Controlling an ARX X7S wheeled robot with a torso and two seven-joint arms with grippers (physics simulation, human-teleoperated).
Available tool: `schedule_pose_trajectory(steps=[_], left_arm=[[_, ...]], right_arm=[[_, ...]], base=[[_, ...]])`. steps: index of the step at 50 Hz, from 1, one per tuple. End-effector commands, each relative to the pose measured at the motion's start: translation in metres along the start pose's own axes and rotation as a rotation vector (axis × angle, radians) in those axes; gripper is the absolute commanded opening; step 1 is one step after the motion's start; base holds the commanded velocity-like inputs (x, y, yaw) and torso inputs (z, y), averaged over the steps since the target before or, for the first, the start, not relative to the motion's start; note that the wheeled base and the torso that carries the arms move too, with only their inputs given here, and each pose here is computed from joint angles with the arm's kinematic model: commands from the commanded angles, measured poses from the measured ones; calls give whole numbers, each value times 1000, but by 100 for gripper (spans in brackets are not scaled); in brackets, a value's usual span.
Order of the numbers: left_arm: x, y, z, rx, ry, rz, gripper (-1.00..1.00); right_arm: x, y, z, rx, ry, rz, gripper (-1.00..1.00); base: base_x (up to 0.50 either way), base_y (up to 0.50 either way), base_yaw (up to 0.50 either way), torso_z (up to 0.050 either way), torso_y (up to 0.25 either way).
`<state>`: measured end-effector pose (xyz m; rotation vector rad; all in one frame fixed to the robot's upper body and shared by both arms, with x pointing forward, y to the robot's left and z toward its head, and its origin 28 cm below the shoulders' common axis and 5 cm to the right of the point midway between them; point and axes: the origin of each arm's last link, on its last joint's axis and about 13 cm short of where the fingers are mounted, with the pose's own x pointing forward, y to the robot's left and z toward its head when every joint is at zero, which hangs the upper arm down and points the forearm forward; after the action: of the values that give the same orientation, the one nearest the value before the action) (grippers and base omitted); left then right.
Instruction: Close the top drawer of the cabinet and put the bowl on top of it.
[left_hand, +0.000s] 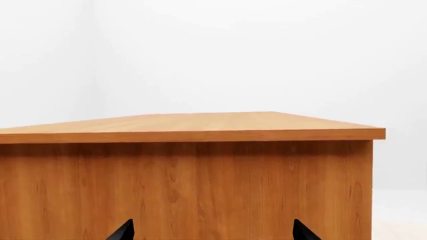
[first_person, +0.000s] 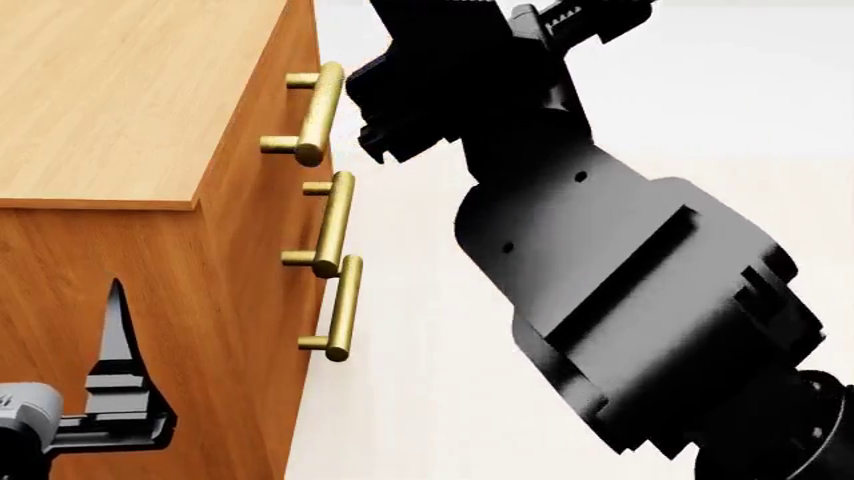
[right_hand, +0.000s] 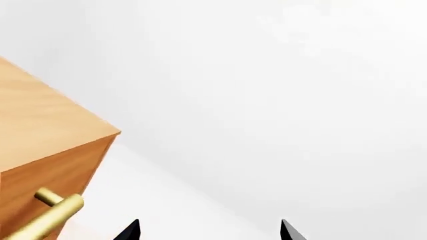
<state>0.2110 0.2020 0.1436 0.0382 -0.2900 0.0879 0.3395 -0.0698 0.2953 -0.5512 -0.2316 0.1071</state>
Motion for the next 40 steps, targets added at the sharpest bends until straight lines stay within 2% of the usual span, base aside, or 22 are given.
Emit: schedule_pose_trajectory(steps=[1, 4, 5, 19, 33, 40], left_arm=[[1, -1, -1, -1, 1, 0, 100], [1, -1, -1, -2, 1, -3, 100], [1, -1, 0, -2, 1, -3, 100], [1, -3, -3, 1, 4, -3, 100], [-1, -1, -2, 2, 1, 8, 100], [-1, -3, -4, 4, 1, 3, 100]], right_arm=[[-35, -44, 19, -176, -1, -94, 100], [-44, -52, 22, -208, 8, -104, 100], [-50, -58, 22, -245, 19, -123, 100], [-99, -104, 19, -329, 96, -212, 100], [-144, -125, 6, -378, 212, -212, 100], [-167, -127, -4, -394, 281, -213, 100]], base=[[0, 0, 0, 0, 0], [0, 0, 0, 0, 0], [0, 0, 0, 0, 0], [0, 0, 0, 0, 0], [0, 0, 0, 0, 0], [0, 0, 0, 0, 0]])
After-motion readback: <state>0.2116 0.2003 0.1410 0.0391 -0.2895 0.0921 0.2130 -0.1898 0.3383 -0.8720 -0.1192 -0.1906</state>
